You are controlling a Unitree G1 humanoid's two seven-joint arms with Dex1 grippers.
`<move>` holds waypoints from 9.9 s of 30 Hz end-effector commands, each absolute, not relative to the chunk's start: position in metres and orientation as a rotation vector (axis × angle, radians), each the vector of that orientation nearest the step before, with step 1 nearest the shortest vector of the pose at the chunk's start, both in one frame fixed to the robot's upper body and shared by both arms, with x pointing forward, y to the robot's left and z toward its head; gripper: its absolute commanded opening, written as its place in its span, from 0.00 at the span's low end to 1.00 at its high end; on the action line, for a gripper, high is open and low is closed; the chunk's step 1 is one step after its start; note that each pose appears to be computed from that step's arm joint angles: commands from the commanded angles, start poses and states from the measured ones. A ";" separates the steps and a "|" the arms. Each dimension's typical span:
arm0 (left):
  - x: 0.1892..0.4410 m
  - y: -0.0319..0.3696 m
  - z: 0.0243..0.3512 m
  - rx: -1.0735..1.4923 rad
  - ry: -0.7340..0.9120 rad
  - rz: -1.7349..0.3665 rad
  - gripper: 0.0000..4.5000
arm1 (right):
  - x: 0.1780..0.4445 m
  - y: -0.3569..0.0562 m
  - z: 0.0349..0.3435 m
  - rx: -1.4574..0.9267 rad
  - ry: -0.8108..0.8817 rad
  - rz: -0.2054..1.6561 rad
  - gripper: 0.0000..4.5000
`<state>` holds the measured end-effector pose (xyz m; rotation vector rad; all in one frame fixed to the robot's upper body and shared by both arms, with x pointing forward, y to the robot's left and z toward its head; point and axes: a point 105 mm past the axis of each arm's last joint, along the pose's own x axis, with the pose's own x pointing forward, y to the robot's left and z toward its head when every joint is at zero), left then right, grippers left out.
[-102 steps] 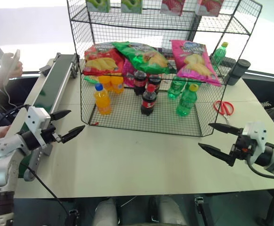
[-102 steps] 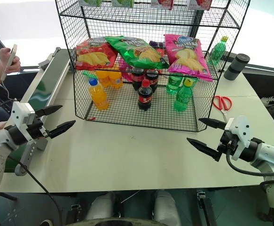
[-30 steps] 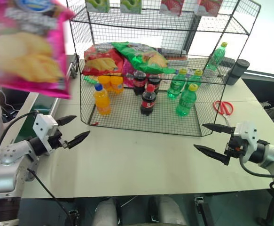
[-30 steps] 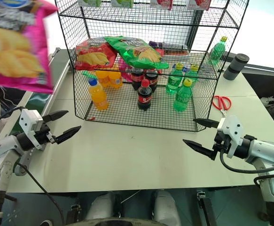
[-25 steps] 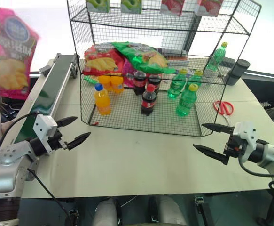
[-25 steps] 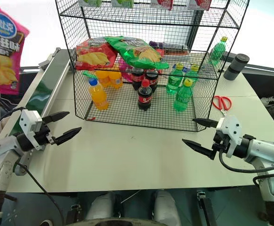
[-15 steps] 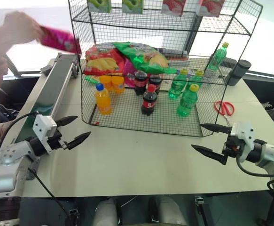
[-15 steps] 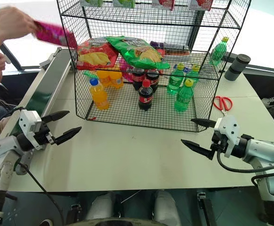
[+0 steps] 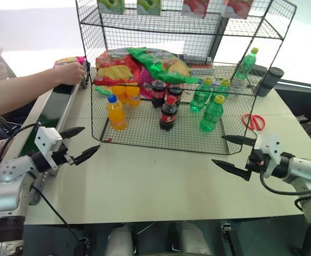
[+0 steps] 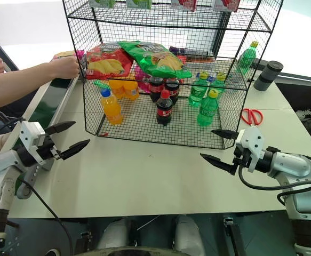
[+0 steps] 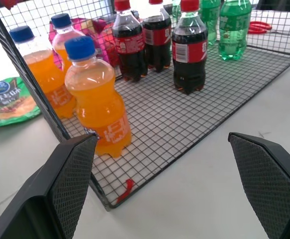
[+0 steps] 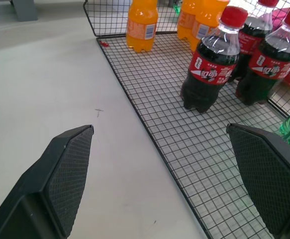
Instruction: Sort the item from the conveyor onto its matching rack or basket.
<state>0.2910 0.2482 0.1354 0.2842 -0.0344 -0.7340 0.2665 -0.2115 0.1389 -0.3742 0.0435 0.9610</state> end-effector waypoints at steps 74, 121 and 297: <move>0.200 0.383 0.134 1.397 0.105 -0.162 1.00 | 0.271 -0.079 0.144 -0.161 -0.100 1.438 0.99; 0.219 0.298 0.229 0.266 -0.287 -0.517 0.01 | 0.284 -0.097 0.140 -0.246 -0.109 1.324 1.00; 0.296 0.200 0.152 0.085 -0.063 -0.744 1.00 | 0.223 -0.212 0.196 -0.116 0.019 0.906 0.99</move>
